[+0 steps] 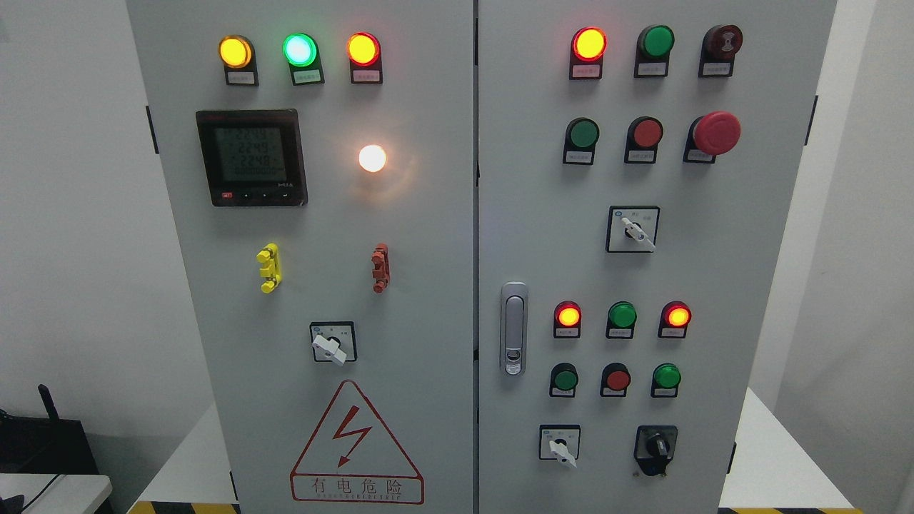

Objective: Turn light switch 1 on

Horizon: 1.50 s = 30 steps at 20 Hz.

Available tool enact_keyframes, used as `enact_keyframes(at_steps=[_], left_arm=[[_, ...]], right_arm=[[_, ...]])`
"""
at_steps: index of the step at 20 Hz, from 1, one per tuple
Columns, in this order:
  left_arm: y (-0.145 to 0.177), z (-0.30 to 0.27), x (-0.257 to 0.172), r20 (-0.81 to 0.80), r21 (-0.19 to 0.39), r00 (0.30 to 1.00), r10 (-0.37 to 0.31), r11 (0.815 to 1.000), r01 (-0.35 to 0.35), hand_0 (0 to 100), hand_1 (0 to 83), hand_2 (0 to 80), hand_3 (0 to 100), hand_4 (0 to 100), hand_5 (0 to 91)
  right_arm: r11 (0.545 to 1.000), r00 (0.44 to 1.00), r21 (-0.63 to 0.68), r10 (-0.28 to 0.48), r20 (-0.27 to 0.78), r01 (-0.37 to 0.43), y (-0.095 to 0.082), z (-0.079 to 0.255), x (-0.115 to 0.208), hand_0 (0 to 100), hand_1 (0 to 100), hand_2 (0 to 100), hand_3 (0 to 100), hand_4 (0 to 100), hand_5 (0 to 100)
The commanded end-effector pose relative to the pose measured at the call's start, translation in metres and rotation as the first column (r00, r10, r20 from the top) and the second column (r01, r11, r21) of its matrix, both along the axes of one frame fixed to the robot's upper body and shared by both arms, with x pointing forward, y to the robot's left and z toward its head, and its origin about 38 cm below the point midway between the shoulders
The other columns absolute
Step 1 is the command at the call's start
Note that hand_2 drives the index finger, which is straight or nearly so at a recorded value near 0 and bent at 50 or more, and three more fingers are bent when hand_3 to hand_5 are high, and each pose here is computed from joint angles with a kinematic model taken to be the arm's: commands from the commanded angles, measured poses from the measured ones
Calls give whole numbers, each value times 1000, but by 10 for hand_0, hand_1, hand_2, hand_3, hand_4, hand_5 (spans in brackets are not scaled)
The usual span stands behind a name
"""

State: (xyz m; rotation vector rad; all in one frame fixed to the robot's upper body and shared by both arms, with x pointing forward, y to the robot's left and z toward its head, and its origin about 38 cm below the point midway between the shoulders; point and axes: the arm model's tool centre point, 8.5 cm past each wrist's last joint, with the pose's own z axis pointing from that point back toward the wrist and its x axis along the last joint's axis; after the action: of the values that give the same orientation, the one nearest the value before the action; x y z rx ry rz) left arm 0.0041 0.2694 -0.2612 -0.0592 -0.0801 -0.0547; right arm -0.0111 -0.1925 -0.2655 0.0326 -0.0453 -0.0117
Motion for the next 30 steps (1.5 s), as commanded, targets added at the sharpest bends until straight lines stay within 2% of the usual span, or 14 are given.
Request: enact_keyframes(at_steps=[1, 14, 30], left_arm=[[-18, 0, -53, -222, -52, 961, -168, 986, 161, 258, 43, 0, 0, 0, 0], [-28, -1, -48, -201, -57, 966, -165, 986, 157, 273, 0, 0, 0, 0, 0], [-28, -1, -45, -190, -57, 967, -167, 986, 159, 288, 0, 0, 0, 0, 0]], right_arm=[[1000, 1000, 3, -6, -1, 6, 1, 0, 0, 120, 389, 0, 0, 0, 0], [1000, 1000, 3, -6, -1, 6, 1, 0, 0, 120, 389, 0, 0, 0, 0], [1000, 1000, 3, -6, -1, 6, 1, 0, 0, 120, 389, 0, 0, 0, 0]])
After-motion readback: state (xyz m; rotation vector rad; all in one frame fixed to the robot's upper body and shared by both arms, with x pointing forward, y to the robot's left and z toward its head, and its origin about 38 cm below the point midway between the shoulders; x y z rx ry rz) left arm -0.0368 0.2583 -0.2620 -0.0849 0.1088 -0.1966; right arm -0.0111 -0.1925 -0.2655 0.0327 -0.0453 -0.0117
